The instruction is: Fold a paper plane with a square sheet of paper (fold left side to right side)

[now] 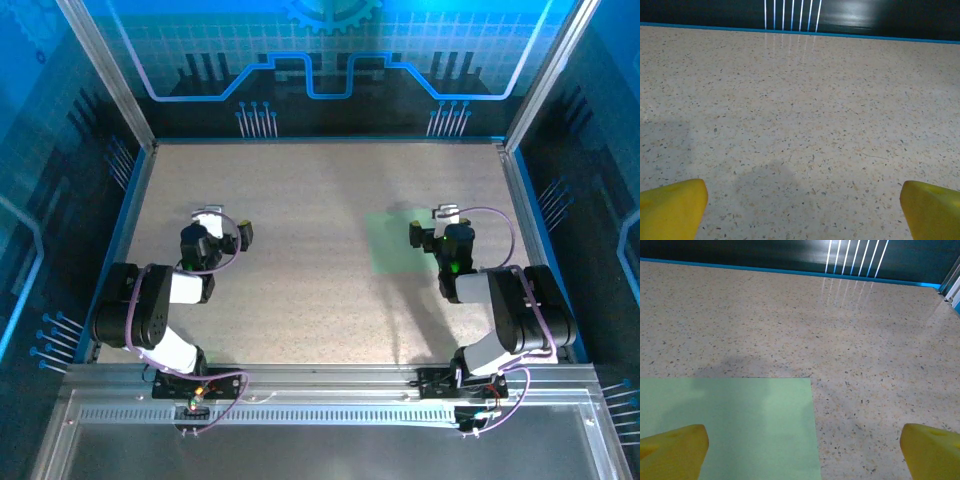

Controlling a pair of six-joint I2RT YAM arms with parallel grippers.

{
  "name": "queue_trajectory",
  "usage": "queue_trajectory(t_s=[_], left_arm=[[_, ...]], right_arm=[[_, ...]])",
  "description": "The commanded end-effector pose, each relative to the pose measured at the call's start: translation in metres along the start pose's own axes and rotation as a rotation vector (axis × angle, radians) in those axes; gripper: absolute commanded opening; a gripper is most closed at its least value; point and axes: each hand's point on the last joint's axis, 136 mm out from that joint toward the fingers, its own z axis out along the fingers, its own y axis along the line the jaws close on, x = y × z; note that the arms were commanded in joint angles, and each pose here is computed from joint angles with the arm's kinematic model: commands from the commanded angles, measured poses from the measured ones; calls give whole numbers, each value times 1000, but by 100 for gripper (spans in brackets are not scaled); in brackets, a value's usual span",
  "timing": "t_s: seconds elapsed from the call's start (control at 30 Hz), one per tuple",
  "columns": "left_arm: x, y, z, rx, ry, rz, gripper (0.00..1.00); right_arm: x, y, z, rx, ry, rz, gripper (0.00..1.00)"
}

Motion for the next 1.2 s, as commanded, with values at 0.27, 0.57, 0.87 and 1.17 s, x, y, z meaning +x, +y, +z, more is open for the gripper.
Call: queue_trajectory(t_s=[0.27, 0.57, 0.87, 1.17], left_arm=[[-4, 1, 1, 5, -5, -4, 100], [-4, 1, 1, 5, -4, -6, 100], [-4, 5, 1, -13, -2, -12, 100], [-39, 8, -26, -70, -43, -36, 100]], right_arm=[[-10, 0, 2, 12, -36, 3, 99], [-10, 0, 2, 13, -36, 3, 99], [-10, 0, 2, 11, -37, 4, 99], [-32, 3, -14, 48, 0, -40, 99]])
